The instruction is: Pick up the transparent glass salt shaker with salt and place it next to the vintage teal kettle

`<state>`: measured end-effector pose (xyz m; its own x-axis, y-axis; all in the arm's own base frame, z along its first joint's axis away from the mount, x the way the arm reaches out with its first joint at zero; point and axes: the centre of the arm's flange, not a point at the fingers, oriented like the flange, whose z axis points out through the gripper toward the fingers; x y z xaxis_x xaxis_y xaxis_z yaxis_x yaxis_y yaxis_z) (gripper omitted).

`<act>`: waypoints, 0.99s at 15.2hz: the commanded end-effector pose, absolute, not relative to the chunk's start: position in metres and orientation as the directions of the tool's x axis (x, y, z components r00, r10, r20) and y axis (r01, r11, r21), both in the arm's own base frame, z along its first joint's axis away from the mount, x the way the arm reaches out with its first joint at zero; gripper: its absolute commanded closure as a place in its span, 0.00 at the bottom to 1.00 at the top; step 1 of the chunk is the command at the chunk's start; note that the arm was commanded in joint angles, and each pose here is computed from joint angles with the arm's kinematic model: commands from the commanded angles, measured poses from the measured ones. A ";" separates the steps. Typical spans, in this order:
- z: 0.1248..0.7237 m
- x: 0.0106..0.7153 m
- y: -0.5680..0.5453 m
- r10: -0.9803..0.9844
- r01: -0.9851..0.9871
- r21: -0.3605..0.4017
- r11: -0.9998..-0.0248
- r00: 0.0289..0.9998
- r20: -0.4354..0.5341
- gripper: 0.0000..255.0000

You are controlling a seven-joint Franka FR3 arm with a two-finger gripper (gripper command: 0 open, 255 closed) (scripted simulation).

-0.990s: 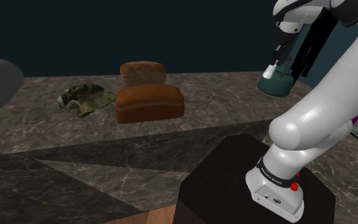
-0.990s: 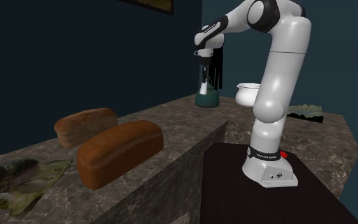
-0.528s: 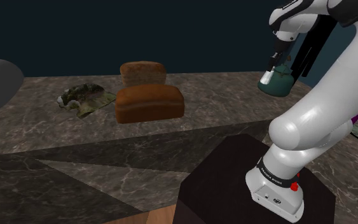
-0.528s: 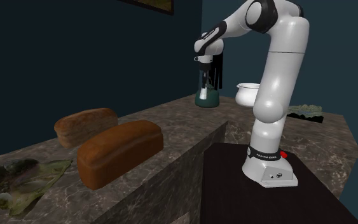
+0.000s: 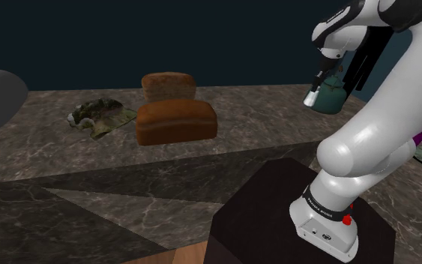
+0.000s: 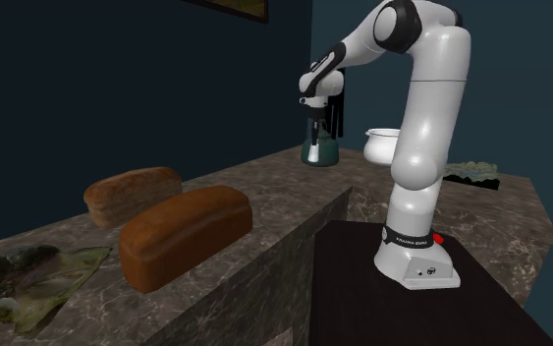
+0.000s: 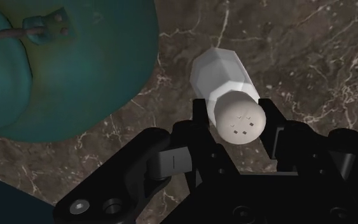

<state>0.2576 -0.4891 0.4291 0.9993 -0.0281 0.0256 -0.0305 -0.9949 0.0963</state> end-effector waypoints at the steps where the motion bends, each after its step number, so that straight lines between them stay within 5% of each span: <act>1: 0.418 0.257 -0.489 -0.028 -0.031 0.097 -0.995 0.999 0.026 1.00; 15: 0.376 0.257 -0.489 -0.028 -0.031 0.097 -0.995 0.999 0.026 1.00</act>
